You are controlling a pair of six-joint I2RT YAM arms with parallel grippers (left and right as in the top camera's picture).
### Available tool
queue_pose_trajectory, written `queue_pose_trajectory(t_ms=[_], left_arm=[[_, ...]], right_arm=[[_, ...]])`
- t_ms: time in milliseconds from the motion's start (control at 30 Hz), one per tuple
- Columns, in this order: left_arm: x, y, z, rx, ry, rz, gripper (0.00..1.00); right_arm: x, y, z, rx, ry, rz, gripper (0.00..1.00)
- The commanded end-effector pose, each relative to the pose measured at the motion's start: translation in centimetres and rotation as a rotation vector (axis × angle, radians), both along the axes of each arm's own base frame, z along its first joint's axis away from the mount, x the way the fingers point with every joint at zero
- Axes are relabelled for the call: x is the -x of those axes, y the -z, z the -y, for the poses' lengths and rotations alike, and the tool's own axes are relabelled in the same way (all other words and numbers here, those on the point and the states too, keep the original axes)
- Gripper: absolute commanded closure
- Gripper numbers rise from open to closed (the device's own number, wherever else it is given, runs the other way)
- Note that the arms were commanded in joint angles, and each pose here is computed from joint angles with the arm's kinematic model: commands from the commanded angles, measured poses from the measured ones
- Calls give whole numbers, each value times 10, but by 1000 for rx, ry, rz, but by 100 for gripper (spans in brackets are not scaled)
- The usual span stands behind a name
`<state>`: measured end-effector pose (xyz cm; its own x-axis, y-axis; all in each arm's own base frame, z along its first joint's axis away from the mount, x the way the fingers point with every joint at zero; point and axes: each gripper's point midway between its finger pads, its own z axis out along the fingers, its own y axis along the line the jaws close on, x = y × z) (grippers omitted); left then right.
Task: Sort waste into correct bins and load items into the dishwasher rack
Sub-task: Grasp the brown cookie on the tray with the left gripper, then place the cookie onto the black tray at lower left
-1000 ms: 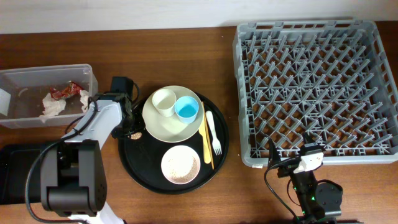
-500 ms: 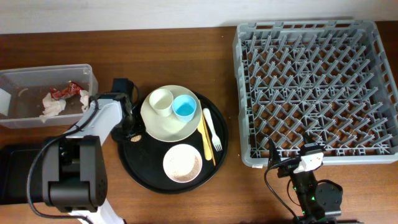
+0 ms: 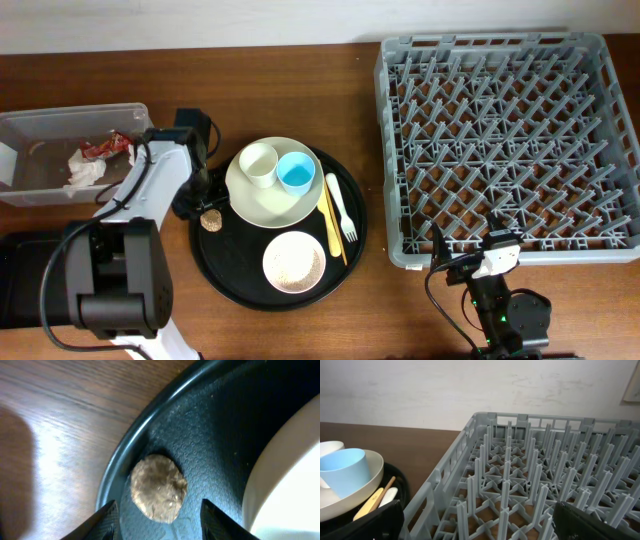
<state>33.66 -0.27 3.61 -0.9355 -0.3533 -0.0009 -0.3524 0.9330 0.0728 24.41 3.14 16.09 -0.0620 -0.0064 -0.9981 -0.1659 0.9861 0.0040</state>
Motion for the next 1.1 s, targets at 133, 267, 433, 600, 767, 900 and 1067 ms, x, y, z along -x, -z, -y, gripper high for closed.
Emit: queue_pose_trajectory(t_ms=[133,267,433,600,767,900,1067], left_arm=[[14,30,2,30,0,-12,48],[16,42,2,31,0,8,60],[9,34,1,27,8,18,69],[-13,-21,1,21,8,53,69],[-3,-64,-12,20,-45,92,69],[24,-85,-71,13,-231,84,69],[70,-88,-150,13,-503,34,68]], right_arm=[[0,3,2,0,10,-6,2],[0,3,2,0,10,-6,2],[0,3,2,0,10,-6,2],[0,3,2,0,10,-6,2],[0,3,2,0,10,-6,2],[0,3,2,0,10,-6,2],[0,3,2,0,10,-6,2]])
